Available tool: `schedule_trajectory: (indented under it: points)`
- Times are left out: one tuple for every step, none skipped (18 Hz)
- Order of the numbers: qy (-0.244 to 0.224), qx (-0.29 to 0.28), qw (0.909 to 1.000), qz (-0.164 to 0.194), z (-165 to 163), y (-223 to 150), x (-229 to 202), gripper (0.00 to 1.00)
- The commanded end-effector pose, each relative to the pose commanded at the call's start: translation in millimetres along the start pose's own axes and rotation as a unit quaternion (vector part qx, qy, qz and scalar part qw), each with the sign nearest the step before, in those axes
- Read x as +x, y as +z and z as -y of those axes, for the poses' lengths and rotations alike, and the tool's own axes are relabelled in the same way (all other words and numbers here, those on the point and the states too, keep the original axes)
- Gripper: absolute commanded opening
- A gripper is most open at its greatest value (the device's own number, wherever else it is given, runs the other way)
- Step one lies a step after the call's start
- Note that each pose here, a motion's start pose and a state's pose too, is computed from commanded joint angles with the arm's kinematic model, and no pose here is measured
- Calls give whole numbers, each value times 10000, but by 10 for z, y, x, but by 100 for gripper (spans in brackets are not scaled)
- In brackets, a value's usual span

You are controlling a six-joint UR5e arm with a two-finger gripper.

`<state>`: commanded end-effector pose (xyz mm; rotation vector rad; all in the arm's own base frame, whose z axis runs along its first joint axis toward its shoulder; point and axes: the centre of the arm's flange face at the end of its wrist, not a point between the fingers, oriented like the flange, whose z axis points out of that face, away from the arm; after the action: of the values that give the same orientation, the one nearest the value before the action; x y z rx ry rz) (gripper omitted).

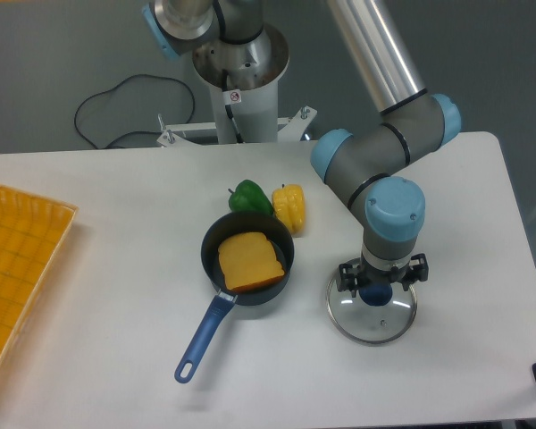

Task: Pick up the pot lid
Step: 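Lower the open gripper down onto the blue knob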

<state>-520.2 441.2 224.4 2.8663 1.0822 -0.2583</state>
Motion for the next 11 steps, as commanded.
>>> schedule_trajectory:
  points:
    - [-163,-23,9998,118,47,13,60,100]
    - [-207,-5,9997,160,86,-1,137,100]
    - [-187,8,9997,177,111,-16,190,100]
    - [-178,43,9997,171,116,-57,207,100]
    - [-192,88,9997,144,127,-95,194,100]
    - [-214,133,9996,124,134,-153,187,100]
    - [-218,127,9996,90,110,-174,197,100]
    - [-229,108,9997,77,104,-165,202,100]
    - [-212,12,9998,59,64,-119,220,100]
    - [-180,-78,9998,43,13,-55,245,100]
    - [-176,-97,9998,22,6,-32,255,100]
